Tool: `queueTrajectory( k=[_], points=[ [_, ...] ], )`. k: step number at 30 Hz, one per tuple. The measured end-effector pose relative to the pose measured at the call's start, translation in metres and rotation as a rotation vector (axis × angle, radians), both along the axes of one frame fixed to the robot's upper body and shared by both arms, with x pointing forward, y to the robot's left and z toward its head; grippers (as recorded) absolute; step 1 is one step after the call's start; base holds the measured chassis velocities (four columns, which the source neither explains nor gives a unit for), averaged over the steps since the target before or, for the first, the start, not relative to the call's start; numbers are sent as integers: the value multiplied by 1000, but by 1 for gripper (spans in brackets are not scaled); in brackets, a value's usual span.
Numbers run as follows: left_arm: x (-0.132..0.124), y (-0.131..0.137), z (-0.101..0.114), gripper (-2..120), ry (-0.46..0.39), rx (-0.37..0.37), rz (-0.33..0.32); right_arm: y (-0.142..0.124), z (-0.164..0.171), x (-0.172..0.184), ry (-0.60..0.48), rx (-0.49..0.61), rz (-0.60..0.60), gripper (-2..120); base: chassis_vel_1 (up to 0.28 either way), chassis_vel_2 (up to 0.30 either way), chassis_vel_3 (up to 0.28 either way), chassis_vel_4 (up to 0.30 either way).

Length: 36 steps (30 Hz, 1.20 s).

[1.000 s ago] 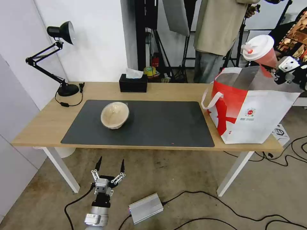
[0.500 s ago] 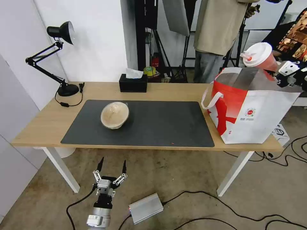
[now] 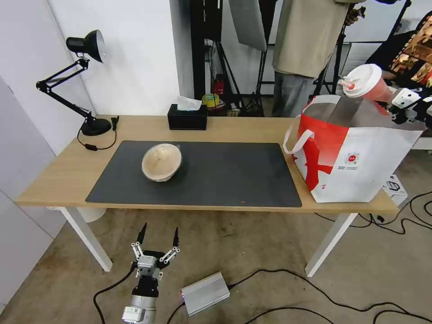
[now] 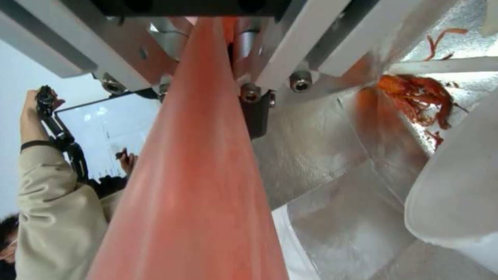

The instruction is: Pick up the trash from the table and place it into the takeout bag.

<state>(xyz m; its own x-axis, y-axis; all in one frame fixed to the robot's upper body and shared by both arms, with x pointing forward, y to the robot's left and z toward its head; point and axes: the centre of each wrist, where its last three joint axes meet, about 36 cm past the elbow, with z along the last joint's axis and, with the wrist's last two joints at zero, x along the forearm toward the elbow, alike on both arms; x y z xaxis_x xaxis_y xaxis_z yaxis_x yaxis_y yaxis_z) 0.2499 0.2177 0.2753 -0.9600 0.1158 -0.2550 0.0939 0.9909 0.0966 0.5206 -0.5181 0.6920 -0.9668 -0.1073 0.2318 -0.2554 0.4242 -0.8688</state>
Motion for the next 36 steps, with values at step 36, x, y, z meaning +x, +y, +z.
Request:
queueTrajectory(
  k=[36],
  points=[
    [1,0,-11,100,13,0,4,1,-33,61,55,-113,-26,5,0,0,0,0]
  ],
)
